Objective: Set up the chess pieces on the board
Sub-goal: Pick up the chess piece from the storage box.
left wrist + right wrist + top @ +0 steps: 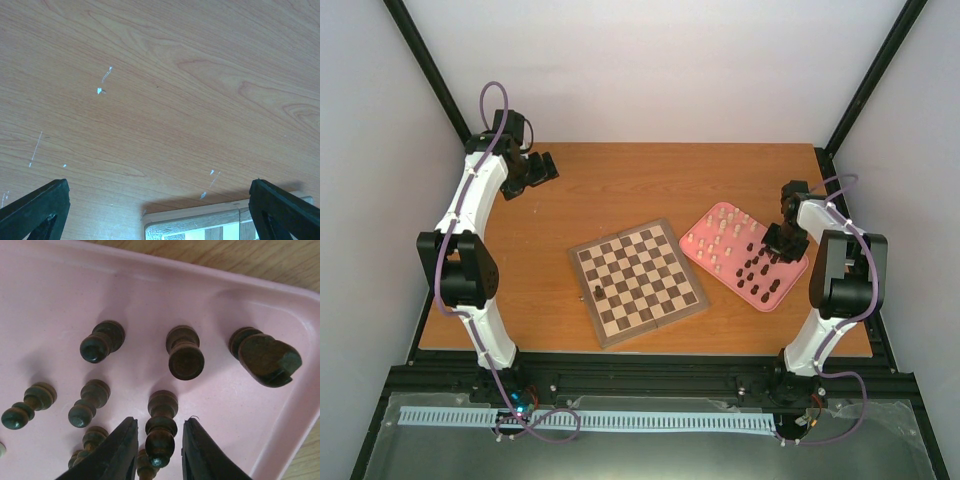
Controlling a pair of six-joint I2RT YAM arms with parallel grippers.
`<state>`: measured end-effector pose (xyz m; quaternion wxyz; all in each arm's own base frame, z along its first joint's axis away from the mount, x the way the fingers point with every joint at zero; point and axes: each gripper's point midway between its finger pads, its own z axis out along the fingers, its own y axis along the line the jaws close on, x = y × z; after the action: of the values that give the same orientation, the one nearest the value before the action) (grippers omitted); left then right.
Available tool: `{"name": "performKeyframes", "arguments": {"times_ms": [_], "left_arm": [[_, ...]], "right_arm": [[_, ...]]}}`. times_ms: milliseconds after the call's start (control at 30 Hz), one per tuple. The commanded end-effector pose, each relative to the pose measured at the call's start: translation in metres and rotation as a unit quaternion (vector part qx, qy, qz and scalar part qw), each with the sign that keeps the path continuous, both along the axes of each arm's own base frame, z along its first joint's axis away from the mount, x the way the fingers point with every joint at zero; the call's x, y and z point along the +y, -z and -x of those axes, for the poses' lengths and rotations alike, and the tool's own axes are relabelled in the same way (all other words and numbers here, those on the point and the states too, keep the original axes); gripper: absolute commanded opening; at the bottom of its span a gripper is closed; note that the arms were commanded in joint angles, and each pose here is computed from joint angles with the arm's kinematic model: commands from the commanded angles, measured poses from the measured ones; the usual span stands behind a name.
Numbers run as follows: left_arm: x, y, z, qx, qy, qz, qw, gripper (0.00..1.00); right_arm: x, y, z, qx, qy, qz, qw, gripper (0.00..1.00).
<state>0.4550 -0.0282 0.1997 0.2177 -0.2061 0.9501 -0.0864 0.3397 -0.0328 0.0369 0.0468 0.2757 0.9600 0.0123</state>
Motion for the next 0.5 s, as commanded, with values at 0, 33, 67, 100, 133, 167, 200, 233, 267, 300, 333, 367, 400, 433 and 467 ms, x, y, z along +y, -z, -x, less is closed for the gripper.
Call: {"name": "performKeyframes", "arguments": {"times_ms": [0,33,67,100,133,167,200,233,267,300,333,367,400,433,467], "left_arm": [[-0.002,-0.007,-0.002,-0.003,0.007,-0.002,1.0,1.0],[-0.002,-0.007,-0.003,-0.004,0.008,-0.002,1.0,1.0],[-0.002,-0.007,-0.003,-0.003,0.008,-0.001,1.0,1.0],[-0.002,-0.007,-0.003,-0.004,0.008,-0.001,1.0,1.0],[-0.002,-0.006,-0.003,-0.003,0.008,-0.001,1.0,1.0],[-0.002,-0.006,-0.003,-0.002,0.008,-0.001,1.0,1.0],[-0.002,-0.006,-0.003,-0.002,0.008,0.0,1.0,1.0],[-0.003,-0.005,-0.003,-0.002,0.008,0.0,1.0,1.0],[-0.003,-0.006,-0.003,-0.003,0.008,0.0,1.0,1.0],[-0.003,-0.006,-0.003,-0.003,0.008,0.0,1.0,1.0],[-0.003,-0.007,-0.003,-0.004,0.009,0.001,1.0,1.0],[-0.003,-0.007,-0.003,-0.003,0.009,0.001,1.0,1.0],[-0.003,-0.008,-0.003,-0.005,0.009,0.0,1.0,1.0],[-0.002,-0.008,-0.003,-0.005,0.008,0.0,1.0,1.0],[-0.003,-0.009,-0.003,-0.007,0.009,0.001,1.0,1.0]], "right_arm": [[-0.007,-0.003,-0.007,-0.006,0.002,0.014,1.0,0.24],[-0.007,-0.003,-0.006,-0.004,0.002,0.014,1.0,0.22],[-0.007,-0.003,-0.006,-0.005,0.002,0.014,1.0,0.21],[-0.007,-0.003,-0.006,-0.005,0.001,0.013,1.0,0.18],[-0.007,-0.003,-0.006,-0.005,0.001,0.013,1.0,0.15],[-0.007,-0.003,-0.007,-0.006,0.001,0.011,1.0,0.13],[-0.006,-0.003,-0.006,-0.006,0.001,0.009,1.0,0.11],[-0.005,-0.005,-0.006,-0.006,0.0,0.007,1.0,0.09],[-0.004,-0.005,-0.006,-0.007,-0.001,0.006,1.0,0.06],[-0.004,-0.008,-0.006,-0.01,-0.001,0.004,1.0,0.05],[-0.004,-0.011,-0.006,-0.01,-0.002,0.003,1.0,0.03],[-0.003,-0.015,-0.005,-0.012,-0.004,0.003,1.0,0.03],[-0.003,-0.021,-0.005,-0.016,-0.007,0.004,1.0,0.03],[-0.003,-0.027,-0.004,-0.019,-0.009,0.004,1.0,0.03],[-0.002,-0.035,-0.003,-0.023,-0.012,0.003,1.0,0.03]]}}
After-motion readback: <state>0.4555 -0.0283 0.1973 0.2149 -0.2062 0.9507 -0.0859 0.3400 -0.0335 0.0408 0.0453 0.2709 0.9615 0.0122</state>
